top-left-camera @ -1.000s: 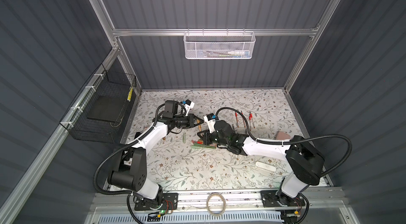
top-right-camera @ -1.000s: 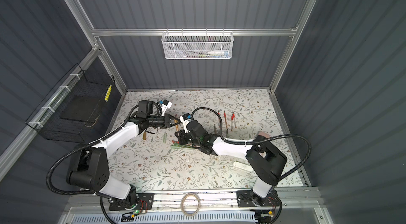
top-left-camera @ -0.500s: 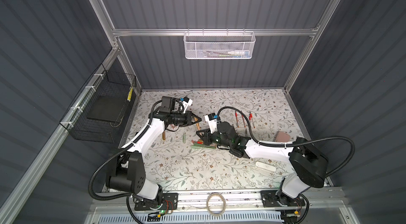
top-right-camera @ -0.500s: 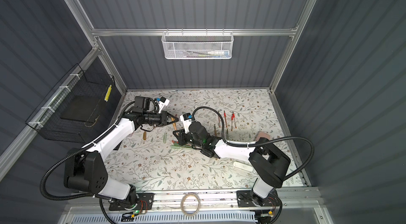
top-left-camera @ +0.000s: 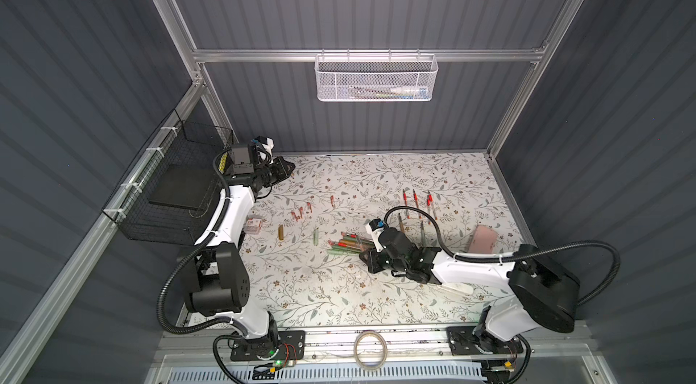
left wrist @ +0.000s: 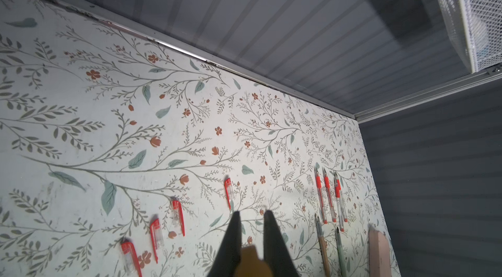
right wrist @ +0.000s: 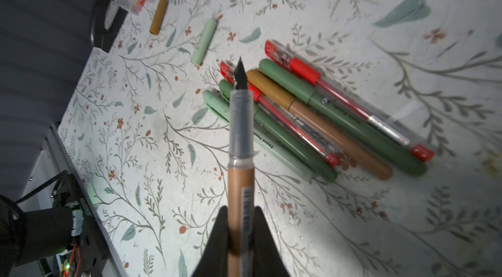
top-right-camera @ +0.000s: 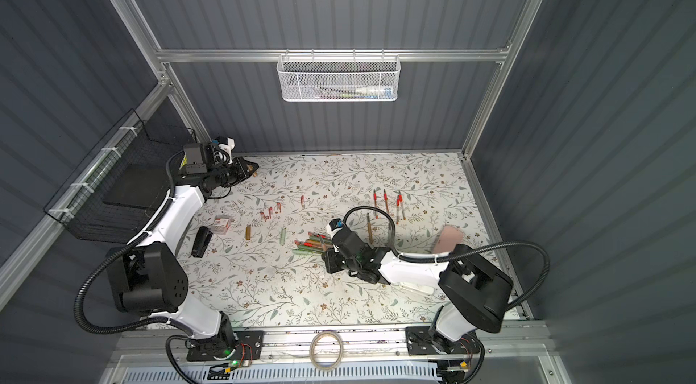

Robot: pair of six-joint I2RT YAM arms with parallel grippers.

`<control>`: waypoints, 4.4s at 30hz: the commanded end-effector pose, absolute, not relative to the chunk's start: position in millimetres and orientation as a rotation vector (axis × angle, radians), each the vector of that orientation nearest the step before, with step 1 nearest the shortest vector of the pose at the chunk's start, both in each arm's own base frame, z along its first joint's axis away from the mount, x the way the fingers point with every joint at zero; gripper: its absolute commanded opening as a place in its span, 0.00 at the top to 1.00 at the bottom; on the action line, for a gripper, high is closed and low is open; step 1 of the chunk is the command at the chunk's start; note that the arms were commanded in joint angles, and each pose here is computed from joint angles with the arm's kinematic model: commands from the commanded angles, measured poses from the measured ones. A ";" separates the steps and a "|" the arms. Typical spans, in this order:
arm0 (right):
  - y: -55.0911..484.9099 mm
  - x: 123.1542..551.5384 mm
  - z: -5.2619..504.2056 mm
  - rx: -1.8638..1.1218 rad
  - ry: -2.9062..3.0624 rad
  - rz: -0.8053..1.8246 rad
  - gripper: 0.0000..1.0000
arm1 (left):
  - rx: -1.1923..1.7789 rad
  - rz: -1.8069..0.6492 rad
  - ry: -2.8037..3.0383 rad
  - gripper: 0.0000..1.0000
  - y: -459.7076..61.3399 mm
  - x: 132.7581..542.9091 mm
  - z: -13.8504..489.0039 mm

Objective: Remove pen caps from pens
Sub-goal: Place the pen cap at the middle-left of the table, then place the pen at the center of the table, then pick up the pen from the center of the table.

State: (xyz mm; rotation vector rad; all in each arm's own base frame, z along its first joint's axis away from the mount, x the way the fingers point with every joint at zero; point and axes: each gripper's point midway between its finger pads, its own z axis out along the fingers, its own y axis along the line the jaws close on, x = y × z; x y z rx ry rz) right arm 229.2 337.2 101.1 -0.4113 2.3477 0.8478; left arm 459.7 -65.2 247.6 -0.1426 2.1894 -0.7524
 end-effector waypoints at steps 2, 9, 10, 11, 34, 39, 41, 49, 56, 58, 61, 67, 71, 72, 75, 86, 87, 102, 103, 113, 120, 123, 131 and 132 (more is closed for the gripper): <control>304.9 238.8 94.8 -0.333 2.389 0.695 1.00 | -0.005 -0.507 2.245 1.00 -48.6 421.2 233.2; 267.5 259.6 94.5 -0.217 2.454 0.620 1.00 | 0.091 -0.421 2.472 1.00 -43.4 367.4 160.4; 263.4 263.0 94.9 -0.203 2.467 0.607 1.00 | 0.100 -0.412 2.486 1.00 -42.7 362.6 153.4; 258.5 267.2 95.9 -0.193 2.476 0.588 1.00 | 0.106 -0.399 2.497 1.00 -41.4 358.6 147.6; 228.3 315.4 58.6 -0.072 2.628 0.496 1.00 | -0.075 -0.413 2.804 0.97 -33.7 364.0 30.8; 226.8 322.1 49.1 -0.060 2.644 0.471 1.00 | -0.105 -0.412 2.841 0.89 -32.5 365.2 20.3; 226.9 324.7 48.5 -0.064 2.647 0.453 0.98 | -0.107 -0.398 2.844 0.83 -30.9 364.3 21.4; 221.7 338.2 38.6 -0.072 2.695 0.324 0.96 | -0.094 -0.400 2.775 0.73 -32.0 364.4 45.8; 220.5 348.5 32.5 -0.091 2.718 0.247 0.93 | -0.064 -0.409 2.682 0.55 -34.7 361.8 76.6; 220.8 352.0 30.5 -0.093 2.716 0.233 0.91 | -0.036 -0.402 2.639 0.50 -35.0 360.8 88.8; 220.8 355.2 27.0 -0.095 2.728 0.205 0.89 | 0.017 -0.404 2.556 0.39 -37.7 358.8 108.1; 213.7 357.4 21.0 -0.085 2.728 0.142 0.86 | 0.054 -0.406 2.396 0.27 -34.2 349.9 142.9; 214.1 355.2 21.1 -0.090 2.739 0.142 0.81 | -0.047 -0.480 2.356 0.24 -21.9 349.3 152.7; 213.1 355.7 20.9 -0.089 2.731 0.139 0.79 | -0.065 -0.486 2.344 0.24 -18.6 349.6 154.7; 214.1 356.3 18.8 -0.090 2.738 0.134 0.75 | -0.091 -0.492 2.322 0.23 -12.3 350.2 158.8; 229.6 354.9 63.6 -0.164 2.658 0.232 0.70 | -0.136 -0.498 2.297 0.10 -0.3 350.4 164.6; 232.4 354.6 69.3 -0.188 2.643 0.246 0.69 | -0.130 -0.491 2.292 0.08 0.4 350.5 164.6; 321.7 346.3 72.1 -0.771 2.649 0.438 0.64 | -0.153 -0.471 2.264 0.00 12.2 348.0 171.4; 323.4 346.9 66.7 -0.791 2.664 0.428 0.64 | -0.151 -0.470 2.262 0.00 12.0 347.7 171.2; 331.5 339.5 34.9 -0.898 2.759 0.410 0.65 | -0.170 -0.482 2.261 0.00 15.5 347.6 172.1; 326.9 332.1 18.1 -0.957 2.781 0.340 0.63 | -0.181 -0.488 2.259 0.00 17.2 347.6 170.6; 328.1 329.8 19.0 -0.973 2.764 0.348 0.63 | -0.189 -0.488 2.260 0.00 18.2 348.4 171.8; 328.1 329.4 12.6 -0.998 2.763 0.321 0.62 | -0.192 -0.491 2.253 0.00 18.7 347.7 171.6; 327.3 330.6 10.4 -1.000 2.766 0.308 0.62 | -0.193 -0.491 2.249 0.00 19.0 347.8 171.5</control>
